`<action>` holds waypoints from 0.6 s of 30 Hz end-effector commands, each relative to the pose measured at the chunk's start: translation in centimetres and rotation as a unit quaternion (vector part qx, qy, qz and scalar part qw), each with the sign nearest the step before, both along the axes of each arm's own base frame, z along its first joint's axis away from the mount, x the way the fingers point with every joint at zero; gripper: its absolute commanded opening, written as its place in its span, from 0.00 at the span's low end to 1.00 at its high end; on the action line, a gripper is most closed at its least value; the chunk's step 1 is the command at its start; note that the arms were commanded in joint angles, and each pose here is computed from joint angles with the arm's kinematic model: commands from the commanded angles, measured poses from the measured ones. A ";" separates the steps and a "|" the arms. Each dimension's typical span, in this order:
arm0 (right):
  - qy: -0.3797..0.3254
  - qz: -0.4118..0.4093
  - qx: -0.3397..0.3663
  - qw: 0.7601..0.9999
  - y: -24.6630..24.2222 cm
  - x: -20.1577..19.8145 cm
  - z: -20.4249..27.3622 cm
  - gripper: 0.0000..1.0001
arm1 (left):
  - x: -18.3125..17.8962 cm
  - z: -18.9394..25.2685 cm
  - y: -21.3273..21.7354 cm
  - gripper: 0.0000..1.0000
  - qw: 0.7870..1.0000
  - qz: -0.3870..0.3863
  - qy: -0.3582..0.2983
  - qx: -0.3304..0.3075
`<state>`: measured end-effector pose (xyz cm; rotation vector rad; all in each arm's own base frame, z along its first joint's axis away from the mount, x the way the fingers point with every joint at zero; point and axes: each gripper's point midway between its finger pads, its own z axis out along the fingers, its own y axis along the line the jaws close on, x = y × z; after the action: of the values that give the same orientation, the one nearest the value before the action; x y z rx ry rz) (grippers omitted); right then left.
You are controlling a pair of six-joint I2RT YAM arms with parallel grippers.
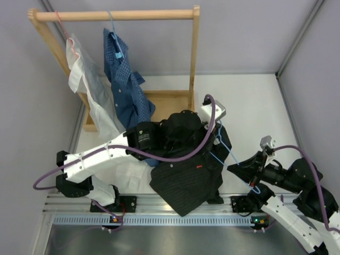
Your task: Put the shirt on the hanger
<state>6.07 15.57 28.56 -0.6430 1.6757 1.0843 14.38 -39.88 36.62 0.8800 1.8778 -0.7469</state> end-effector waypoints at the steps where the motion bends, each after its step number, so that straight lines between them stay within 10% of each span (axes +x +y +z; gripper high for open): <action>1: -0.058 -0.012 0.043 0.997 0.4 1.1 3.4 0.00 | -2.4 0.5 -0.2 0.00 0.998 -0.059 -0.019 -0.003; 18: -0.087 -0.054 0.173 0.980 2.2 5.0 4.8 0.00 | -3.7 5.6 -1.2 0.00 0.996 -0.053 -0.017 -0.070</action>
<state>11.09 18.40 28.75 -0.4689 1.5252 1.1323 12.14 -40.04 38.61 0.8955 1.8217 -0.7786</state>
